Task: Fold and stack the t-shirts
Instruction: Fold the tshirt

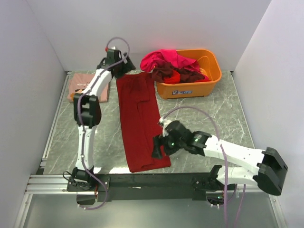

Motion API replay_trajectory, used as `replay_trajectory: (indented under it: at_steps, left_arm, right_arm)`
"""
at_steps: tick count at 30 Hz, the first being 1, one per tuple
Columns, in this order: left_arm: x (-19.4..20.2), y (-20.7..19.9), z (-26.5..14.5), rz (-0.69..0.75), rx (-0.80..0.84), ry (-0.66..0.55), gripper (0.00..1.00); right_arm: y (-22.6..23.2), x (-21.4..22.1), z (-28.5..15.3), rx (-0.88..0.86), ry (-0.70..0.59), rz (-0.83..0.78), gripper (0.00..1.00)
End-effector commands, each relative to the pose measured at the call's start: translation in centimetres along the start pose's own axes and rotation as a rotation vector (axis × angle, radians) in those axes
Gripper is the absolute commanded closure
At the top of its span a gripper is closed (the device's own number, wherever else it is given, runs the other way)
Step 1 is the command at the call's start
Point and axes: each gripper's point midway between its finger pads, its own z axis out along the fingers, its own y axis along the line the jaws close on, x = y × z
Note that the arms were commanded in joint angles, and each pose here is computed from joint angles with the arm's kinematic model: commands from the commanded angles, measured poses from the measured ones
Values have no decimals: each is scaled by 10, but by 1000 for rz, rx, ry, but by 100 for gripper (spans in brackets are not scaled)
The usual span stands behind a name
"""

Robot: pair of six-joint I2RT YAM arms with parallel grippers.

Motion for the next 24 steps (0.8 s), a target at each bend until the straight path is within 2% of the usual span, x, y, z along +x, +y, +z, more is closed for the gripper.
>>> replay_trajectory:
  at_steps: [1, 2, 3, 4, 5, 6, 7, 8, 9, 10, 11, 12, 13, 14, 15, 17, 19, 24]
  left_arm:
    - [-85, -85, -127, 97, 154, -240, 1]
    - [-76, -78, -132, 104, 138, -219, 1]
    - [-82, -88, -162, 109, 158, -246, 1]
    - [-77, -82, -171, 103, 133, -242, 1]
    - [-51, -59, -167, 95, 74, -187, 1]
    - [-49, -65, -196, 59, 78, -213, 1]
    - [-37, -61, -204, 39, 75, -207, 1]
    - [9, -30, -193, 34, 17, -121, 1]
    - [25, -45, -220, 11, 69, -126, 0]
    - [45, -40, -226, 8, 56, -116, 1]
    - [87, -11, -220, 14, -13, -65, 1]
    - [113, -28, -242, 15, 29, -57, 1]
    - [135, -22, -246, 23, 17, -37, 1]
    - [177, 3, -245, 45, -29, 41, 1]
    - [196, 2, -260, 53, -3, 74, 1]
    - [239, 40, -272, 35, -96, 179, 1]
    - [271, 52, -292, 39, -93, 255, 1]
    - [355, 54, -333, 18, -32, 507, 1]
  right_arm:
    - [-16, -34, -17, 49, -122, 54, 13]
    - [-22, -35, -19, 68, -125, 64, 13]
    - [-30, -40, -21, 88, -138, 80, 13]
    - [-35, -39, -20, 103, -135, 89, 13]
    - [-41, -38, -20, 120, -135, 103, 13]
    - [-49, -39, -18, 141, -136, 125, 13]
    - [-51, -39, -17, 143, -137, 144, 13]
    - [-57, -37, -15, 148, -133, 164, 13]
    - [-61, -37, -14, 143, -134, 187, 13]
    - [-64, -38, -13, 139, -136, 204, 13]
    - [-68, -36, -12, 139, -137, 215, 13]
    - [-70, -35, -10, 132, -135, 218, 13]
    - [-72, -32, -8, 120, -117, 214, 13]
    - [-74, -30, -5, 113, -105, 214, 14]
    - [-76, -28, -2, 110, -84, 218, 15]
    - [-74, -25, 1, 81, -63, 207, 16]
    - [-71, -22, 4, 46, -51, 206, 16]
    - [-69, -7, 11, 17, 8, 232, 17]
